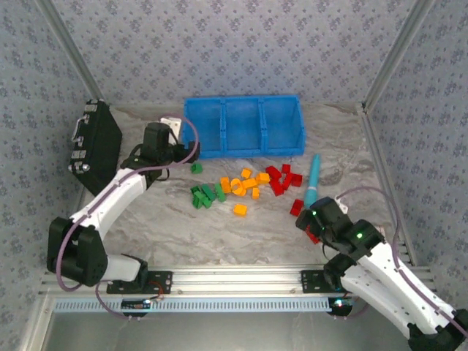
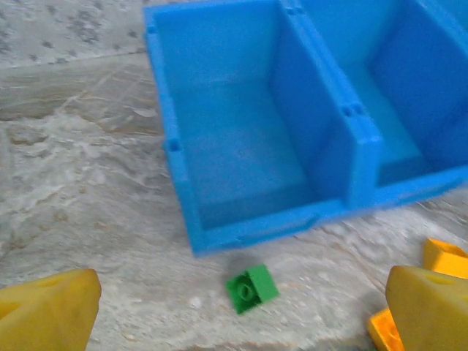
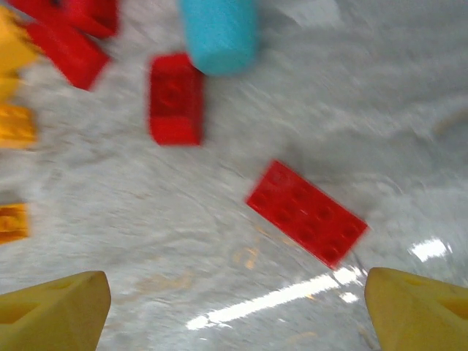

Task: Sort the legos into containers by color
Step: Pick up the lego from the bottom-right of the table, then place the lego in the container, then pick up the lego from the middle-right of the table.

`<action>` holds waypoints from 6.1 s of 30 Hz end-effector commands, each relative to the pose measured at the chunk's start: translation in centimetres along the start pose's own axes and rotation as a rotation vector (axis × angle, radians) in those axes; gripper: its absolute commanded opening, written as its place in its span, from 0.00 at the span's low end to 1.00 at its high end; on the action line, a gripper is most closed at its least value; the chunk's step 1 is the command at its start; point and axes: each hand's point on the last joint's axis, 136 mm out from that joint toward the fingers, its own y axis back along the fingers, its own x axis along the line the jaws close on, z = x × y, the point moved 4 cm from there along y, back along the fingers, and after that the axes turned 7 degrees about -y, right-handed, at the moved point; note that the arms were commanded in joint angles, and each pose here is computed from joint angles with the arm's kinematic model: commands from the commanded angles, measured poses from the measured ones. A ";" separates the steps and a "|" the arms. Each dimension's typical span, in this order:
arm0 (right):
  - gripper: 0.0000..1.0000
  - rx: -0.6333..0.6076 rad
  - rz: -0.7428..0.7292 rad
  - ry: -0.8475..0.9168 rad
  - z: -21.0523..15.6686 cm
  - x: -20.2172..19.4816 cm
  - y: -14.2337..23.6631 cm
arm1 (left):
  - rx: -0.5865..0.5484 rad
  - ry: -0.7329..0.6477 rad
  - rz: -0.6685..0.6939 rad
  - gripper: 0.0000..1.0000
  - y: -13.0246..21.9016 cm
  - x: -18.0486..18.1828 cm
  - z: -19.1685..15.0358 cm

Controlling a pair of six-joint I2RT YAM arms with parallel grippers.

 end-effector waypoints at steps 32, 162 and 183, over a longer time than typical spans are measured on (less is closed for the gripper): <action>0.66 0.114 -0.283 0.207 0.0 -0.6 -6.1 | -0.015 -0.021 -0.035 1.00 4.7 -1.3 1.1; 0.74 -0.041 -0.056 0.360 13.4 10.5 -10.5 | -0.392 -0.256 -0.123 1.00 23.9 -1.8 13.0; 0.42 0.033 -0.069 0.351 14.6 11.2 -15.4 | -0.365 -0.271 -0.102 1.00 22.8 -1.6 12.8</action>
